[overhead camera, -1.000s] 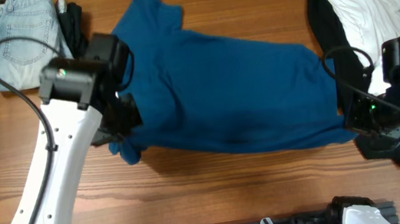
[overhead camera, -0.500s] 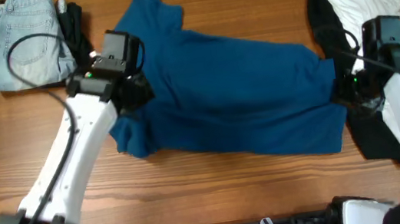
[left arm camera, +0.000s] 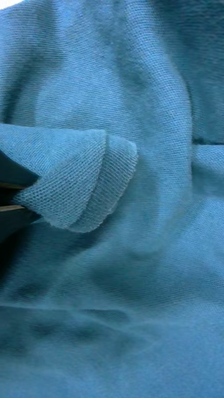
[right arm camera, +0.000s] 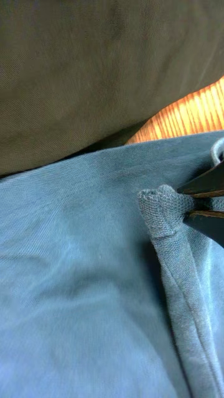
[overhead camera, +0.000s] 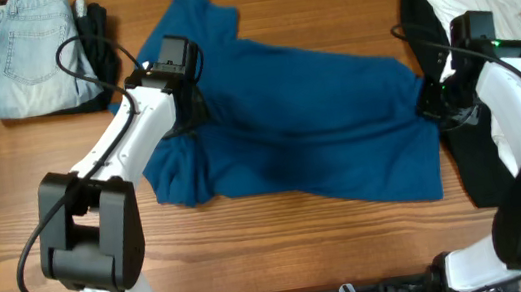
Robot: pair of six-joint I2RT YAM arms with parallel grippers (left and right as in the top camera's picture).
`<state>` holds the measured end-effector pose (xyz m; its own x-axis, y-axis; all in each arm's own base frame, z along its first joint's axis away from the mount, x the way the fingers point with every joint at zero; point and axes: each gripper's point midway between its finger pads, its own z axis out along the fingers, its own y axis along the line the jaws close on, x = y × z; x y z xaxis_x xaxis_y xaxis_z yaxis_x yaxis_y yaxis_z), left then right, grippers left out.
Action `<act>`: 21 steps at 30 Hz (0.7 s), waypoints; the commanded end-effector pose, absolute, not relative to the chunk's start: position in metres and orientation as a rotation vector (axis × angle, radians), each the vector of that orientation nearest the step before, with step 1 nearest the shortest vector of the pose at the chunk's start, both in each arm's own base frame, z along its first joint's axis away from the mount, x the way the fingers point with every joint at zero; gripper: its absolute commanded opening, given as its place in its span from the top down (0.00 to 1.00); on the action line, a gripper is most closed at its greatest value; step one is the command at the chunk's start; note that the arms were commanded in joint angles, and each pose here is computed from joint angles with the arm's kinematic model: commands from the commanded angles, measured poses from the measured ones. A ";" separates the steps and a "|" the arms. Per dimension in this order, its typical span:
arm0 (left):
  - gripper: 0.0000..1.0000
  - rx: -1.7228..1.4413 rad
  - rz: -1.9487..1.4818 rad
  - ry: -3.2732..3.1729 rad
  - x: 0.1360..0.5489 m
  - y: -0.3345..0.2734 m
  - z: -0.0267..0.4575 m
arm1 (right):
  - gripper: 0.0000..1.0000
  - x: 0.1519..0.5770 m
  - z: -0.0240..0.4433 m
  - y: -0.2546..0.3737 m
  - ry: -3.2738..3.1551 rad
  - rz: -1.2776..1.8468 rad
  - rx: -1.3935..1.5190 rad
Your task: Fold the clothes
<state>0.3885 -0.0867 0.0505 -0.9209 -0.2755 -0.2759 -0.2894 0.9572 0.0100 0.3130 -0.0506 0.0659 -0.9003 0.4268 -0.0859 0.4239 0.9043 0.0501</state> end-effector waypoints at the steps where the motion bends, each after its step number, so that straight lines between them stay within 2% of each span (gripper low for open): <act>1: 0.96 -0.399 0.144 2.779 0.401 -0.077 0.050 | 0.96 0.303 0.039 -0.049 3.048 0.059 0.691; 9: 0.96 -0.427 0.224 2.728 0.410 -0.054 0.055 | 0.96 0.278 0.020 -0.043 3.127 0.066 0.764; 15: 0.96 -0.578 0.272 2.740 0.406 -0.006 0.052 | 0.96 0.275 0.021 -0.042 3.138 0.065 0.772; 21: 0.96 -0.466 0.246 2.778 0.406 -0.011 0.051 | 0.96 0.275 0.021 -0.040 3.138 0.090 0.772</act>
